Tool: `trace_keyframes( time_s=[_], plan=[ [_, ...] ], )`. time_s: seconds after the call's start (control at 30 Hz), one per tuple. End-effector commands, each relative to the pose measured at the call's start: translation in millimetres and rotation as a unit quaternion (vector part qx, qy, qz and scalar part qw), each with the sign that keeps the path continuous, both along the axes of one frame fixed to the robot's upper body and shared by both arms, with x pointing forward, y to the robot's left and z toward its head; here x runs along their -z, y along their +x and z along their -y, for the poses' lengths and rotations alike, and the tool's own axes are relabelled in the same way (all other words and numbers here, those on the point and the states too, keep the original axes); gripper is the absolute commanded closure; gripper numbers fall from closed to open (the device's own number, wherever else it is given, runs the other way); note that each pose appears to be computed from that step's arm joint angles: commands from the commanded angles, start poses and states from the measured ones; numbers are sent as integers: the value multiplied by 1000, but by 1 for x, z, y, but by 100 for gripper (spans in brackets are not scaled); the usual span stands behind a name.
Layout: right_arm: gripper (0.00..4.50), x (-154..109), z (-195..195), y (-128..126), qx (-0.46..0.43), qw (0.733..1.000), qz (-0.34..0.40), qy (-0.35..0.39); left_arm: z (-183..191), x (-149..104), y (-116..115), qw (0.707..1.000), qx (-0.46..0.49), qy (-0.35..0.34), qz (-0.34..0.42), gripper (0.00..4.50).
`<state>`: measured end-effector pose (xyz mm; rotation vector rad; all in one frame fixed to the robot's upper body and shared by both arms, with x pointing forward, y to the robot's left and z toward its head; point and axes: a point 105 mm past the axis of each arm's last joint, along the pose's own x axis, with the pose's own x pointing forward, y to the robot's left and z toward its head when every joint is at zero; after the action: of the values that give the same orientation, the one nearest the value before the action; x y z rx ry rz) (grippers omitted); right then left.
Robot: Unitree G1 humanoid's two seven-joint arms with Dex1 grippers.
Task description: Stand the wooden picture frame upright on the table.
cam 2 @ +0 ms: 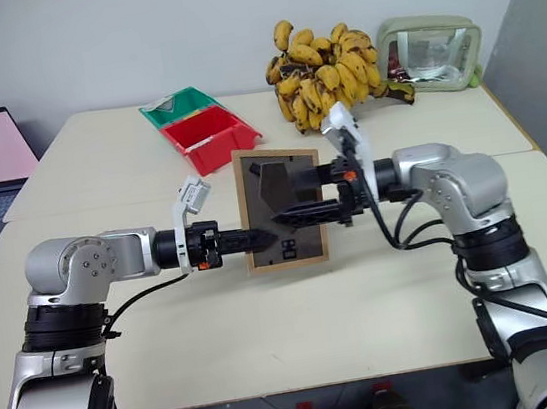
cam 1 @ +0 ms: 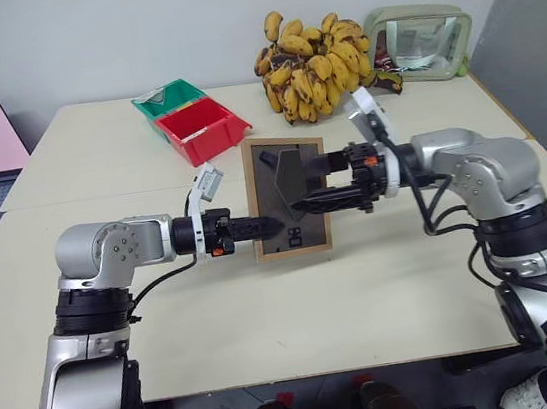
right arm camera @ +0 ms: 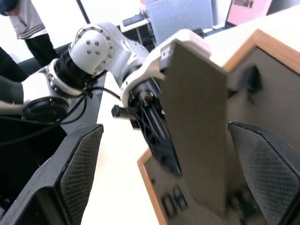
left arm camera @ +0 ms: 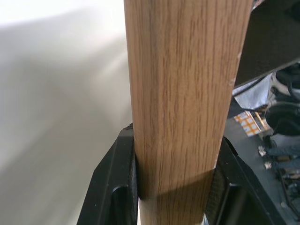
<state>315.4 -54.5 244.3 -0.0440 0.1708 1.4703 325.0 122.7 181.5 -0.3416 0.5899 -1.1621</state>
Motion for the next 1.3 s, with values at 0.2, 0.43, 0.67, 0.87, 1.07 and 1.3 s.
trace_keyframes(
  time_s=[0.2,0.43,0.67,0.87,1.07,1.3],
  plan=[
    [1,5,71,17,115,970,191,-100,1,-21,-14,998,33,-53,-30,322],
    [1,10,91,35,125,756,619,-173,5,-33,-29,978,83,-121,-148,322],
    [1,7,51,15,35,616,783,-83,12,-51,-26,963,101,-151,-200,322],
    [1,8,27,19,21,594,802,-57,21,-45,-37,956,124,-146,-220,322],
    [19,2,18,23,21,585,810,-38,24,-44,-41,956,127,-144,-223,322],
    [160,-1,19,19,14,572,820,-21,23,-43,-48,959,129,-140,-208,322]
  ],
)
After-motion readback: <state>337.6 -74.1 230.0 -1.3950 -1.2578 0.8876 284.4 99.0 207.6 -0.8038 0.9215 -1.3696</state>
